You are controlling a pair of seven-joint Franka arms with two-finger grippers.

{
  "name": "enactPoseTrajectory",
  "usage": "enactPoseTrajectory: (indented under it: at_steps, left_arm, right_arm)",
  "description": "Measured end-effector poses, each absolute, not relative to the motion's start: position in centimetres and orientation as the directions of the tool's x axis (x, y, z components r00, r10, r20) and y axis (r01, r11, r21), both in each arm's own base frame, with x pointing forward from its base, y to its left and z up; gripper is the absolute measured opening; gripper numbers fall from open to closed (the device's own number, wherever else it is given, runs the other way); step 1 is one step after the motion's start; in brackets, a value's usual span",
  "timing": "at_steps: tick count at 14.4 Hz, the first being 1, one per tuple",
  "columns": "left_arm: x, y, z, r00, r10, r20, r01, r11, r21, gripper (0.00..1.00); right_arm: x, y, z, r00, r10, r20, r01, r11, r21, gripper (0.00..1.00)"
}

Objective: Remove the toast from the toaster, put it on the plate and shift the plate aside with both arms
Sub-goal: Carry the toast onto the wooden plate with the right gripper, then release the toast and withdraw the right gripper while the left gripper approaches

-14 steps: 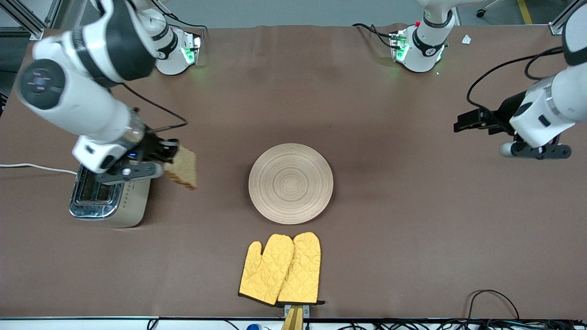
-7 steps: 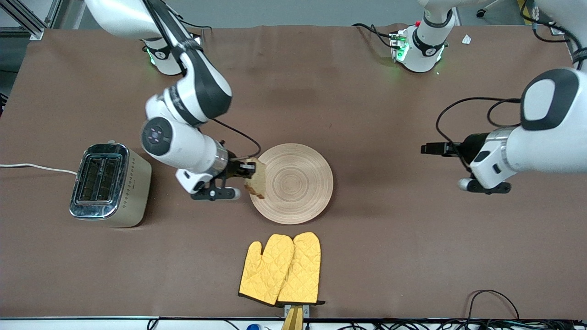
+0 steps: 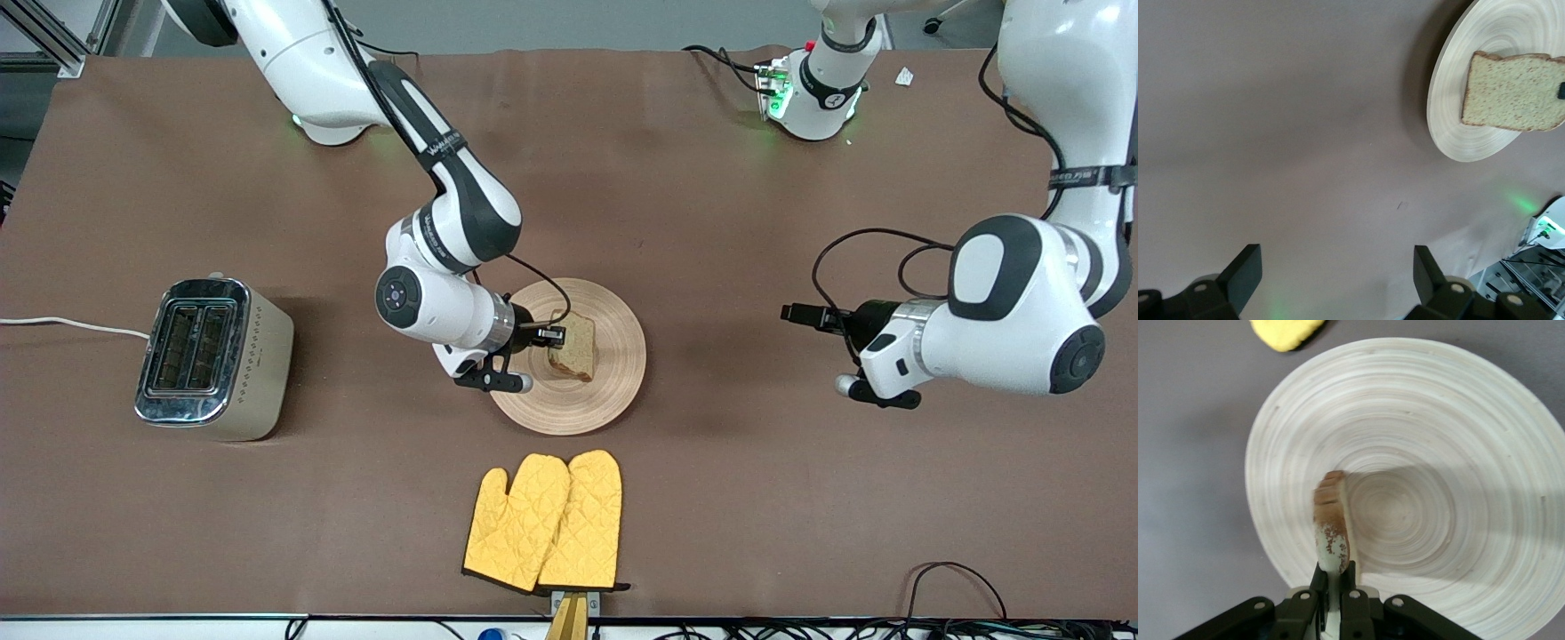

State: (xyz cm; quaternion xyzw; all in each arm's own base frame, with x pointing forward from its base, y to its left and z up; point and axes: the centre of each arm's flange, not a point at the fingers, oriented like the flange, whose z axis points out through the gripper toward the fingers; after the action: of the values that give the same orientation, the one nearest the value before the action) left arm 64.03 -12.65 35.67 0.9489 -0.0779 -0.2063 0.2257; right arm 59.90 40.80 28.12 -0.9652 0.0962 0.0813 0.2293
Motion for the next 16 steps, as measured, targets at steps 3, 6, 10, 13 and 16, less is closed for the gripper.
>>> enactPoseTrajectory:
  at_steps: [3,6,10,13,16]
  left_arm:
    - [64.5,-13.3,32.5,0.905,-0.259,-0.337,-0.042,-0.844,0.535,1.00]
    - [64.5,-14.4,29.6,0.903,-0.285,-0.322,-0.030,-0.789,0.613,0.99]
    - [64.3,-17.1,25.6,0.897,-0.340,-0.282,-0.060,-0.727,0.684,0.88]
    - [63.8,-19.5,22.6,0.904,-0.361,-0.231,-0.094,-0.693,0.715,0.78]
    - [62.9,-20.8,19.2,0.917,-0.362,-0.164,-0.104,-0.617,0.780,0.70]
  right_arm:
    - [61.8,37.9,28.2,0.963,-0.191,-0.189,-0.255,-0.874,-0.415,0.41]
    - [63.4,33.4,27.7,0.968,-0.176,-0.179,-0.224,-0.926,-0.304,0.71]
    - [65.3,25.0,29.5,0.969,-0.133,-0.209,-0.171,-0.969,-0.179,1.00]
    - [66.6,16.2,35.2,0.983,-0.106,-0.147,-0.128,-0.982,-0.143,1.00]
    - [65.4,7.1,41.7,0.993,-0.100,-0.068,-0.108,-0.987,-0.119,1.00]
